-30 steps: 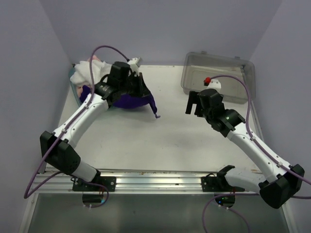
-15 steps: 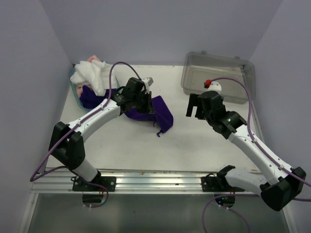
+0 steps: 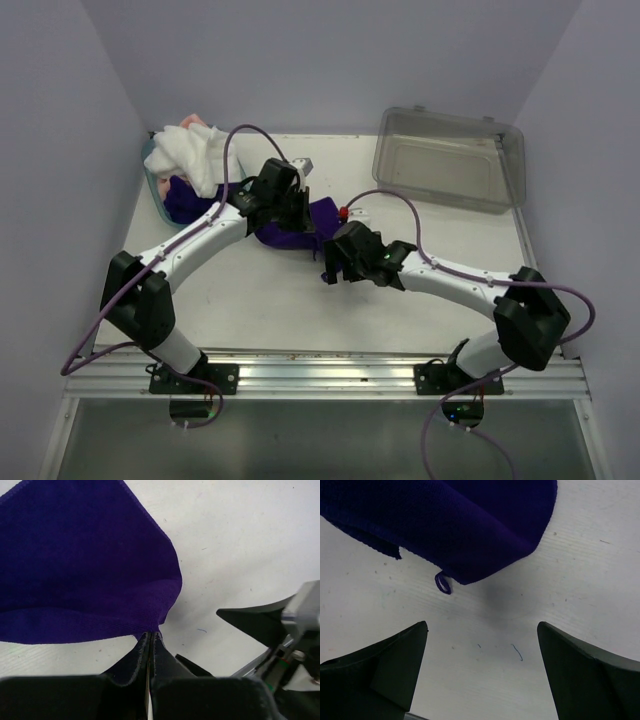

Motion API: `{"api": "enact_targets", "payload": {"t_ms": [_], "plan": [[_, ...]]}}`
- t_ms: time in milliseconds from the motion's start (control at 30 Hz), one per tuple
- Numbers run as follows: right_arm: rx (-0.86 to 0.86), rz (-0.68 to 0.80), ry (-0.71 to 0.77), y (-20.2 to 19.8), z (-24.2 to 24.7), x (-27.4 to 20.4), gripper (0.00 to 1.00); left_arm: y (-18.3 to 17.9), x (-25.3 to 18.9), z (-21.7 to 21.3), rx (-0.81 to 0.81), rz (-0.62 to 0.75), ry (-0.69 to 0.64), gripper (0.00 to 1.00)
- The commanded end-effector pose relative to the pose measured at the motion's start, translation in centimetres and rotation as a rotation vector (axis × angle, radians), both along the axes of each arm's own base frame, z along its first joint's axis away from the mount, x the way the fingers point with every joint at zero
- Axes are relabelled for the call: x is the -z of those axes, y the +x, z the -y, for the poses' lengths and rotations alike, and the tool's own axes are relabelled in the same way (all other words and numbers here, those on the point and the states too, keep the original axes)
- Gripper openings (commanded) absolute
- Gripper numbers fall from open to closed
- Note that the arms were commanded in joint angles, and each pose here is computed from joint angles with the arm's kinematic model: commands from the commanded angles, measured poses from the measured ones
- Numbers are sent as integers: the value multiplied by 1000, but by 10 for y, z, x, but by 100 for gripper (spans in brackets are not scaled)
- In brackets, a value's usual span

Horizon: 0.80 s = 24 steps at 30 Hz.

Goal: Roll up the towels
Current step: Move the towel to the center of the board

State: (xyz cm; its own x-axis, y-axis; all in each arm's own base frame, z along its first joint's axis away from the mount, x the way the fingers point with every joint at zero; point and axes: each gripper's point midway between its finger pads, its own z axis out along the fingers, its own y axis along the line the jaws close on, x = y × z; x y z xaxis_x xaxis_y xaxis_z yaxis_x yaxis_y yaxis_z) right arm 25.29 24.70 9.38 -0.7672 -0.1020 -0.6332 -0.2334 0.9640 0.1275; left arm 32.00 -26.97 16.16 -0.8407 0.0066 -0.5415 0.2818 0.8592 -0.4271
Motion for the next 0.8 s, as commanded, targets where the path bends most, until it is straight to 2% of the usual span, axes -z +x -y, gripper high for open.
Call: {"api": "enact_targets", "payload": {"t_ms": [0,200,233,300,400,433,567,633,667,733,767], "plan": [[44,49,50,20,-19,4,95,6,-29,-1,4,77,-15,0],[32,32,39,36,-42,33,80,5,-33,-4,0,84,-8,0],[51,36,30,39,-41,37,72,5,-32,-5,-2,84,-5,0],[78,44,27,43,-40,41,63,4,-32,-7,-4,79,4,0],[108,101,28,58,-41,30,30,3,-31,-11,-11,82,14,0],[128,125,19,66,-36,23,2,4,-31,-13,-13,87,22,0],[181,199,22,101,-16,-18,0,18,-49,-13,-3,133,12,0],[218,266,52,126,-1,-57,0,34,-59,-21,-4,162,31,0],[225,282,57,132,6,-71,0,45,-83,-22,-6,204,20,0],[229,348,84,148,14,-113,0,63,-99,-29,-13,237,35,0],[228,390,101,148,17,-136,0,69,-125,-31,-19,277,21,0]]}}
